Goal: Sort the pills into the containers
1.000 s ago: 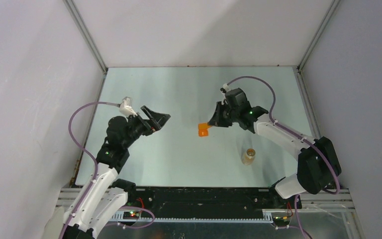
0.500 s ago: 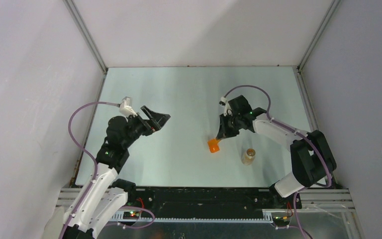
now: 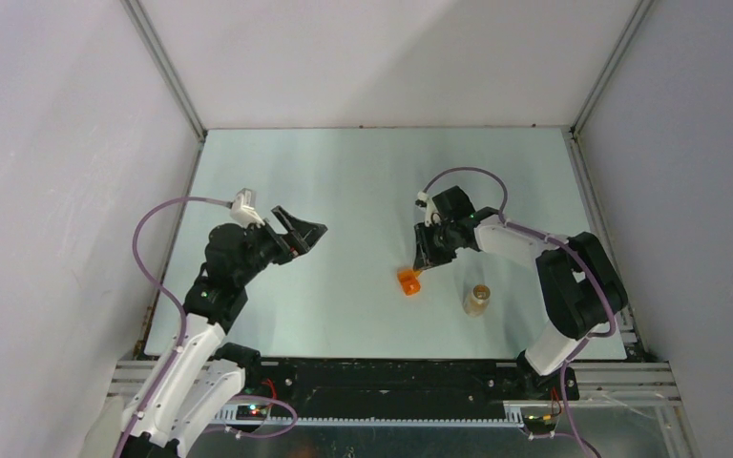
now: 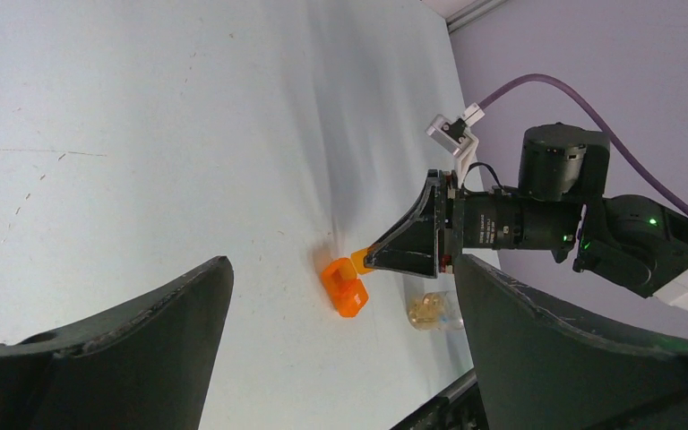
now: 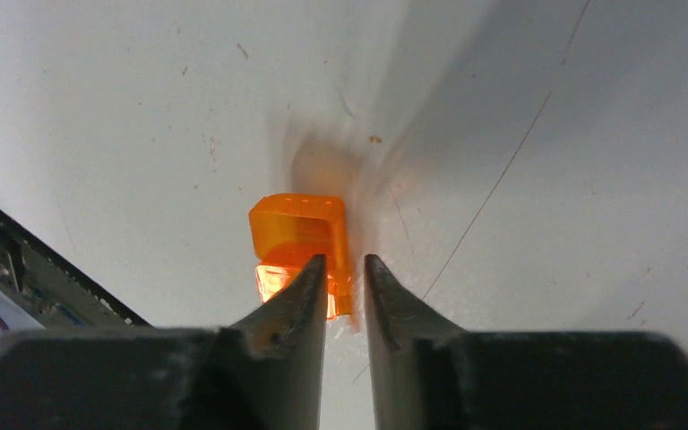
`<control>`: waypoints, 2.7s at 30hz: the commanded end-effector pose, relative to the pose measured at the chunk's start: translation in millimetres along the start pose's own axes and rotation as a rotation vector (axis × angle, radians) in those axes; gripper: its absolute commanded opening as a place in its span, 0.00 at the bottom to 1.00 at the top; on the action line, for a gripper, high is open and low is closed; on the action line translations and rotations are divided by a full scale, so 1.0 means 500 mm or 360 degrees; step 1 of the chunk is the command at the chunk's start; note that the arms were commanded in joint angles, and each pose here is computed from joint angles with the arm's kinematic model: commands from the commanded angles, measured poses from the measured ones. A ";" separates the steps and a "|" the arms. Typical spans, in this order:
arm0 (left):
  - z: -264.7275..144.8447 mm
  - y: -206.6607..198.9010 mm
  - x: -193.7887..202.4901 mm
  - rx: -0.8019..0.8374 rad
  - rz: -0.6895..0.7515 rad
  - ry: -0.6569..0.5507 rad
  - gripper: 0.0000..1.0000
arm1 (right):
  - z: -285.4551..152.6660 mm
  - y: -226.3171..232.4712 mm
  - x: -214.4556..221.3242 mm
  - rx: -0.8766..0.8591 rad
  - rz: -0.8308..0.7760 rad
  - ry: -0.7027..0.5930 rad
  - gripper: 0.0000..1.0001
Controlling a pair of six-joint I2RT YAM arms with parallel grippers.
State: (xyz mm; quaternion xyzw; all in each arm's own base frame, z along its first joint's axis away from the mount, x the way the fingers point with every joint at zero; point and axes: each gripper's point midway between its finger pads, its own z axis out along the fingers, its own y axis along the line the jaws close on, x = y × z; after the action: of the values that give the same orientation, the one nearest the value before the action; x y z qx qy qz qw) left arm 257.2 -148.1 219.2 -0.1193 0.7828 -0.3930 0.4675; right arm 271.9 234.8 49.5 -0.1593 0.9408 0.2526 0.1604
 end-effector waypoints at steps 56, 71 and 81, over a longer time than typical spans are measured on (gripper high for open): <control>0.014 -0.025 0.026 0.0035 0.0267 0.0043 0.99 | -0.212 -0.098 0.178 0.0828 0.0632 -0.0231 0.41; -0.003 -0.203 0.079 0.0622 0.0810 0.0002 0.95 | -0.324 0.152 0.021 -0.0087 0.0262 -0.0547 0.38; -0.053 -0.291 0.200 0.1191 0.1403 0.0225 0.94 | -0.373 0.335 0.010 -0.0688 -0.0102 -0.0507 0.40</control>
State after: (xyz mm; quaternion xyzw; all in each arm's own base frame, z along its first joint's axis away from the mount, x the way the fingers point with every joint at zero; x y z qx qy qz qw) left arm 171.0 -271.9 246.1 0.3189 0.6669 -0.4192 0.5271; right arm 173.5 243.6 219.4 -0.1041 0.8829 0.3816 0.2532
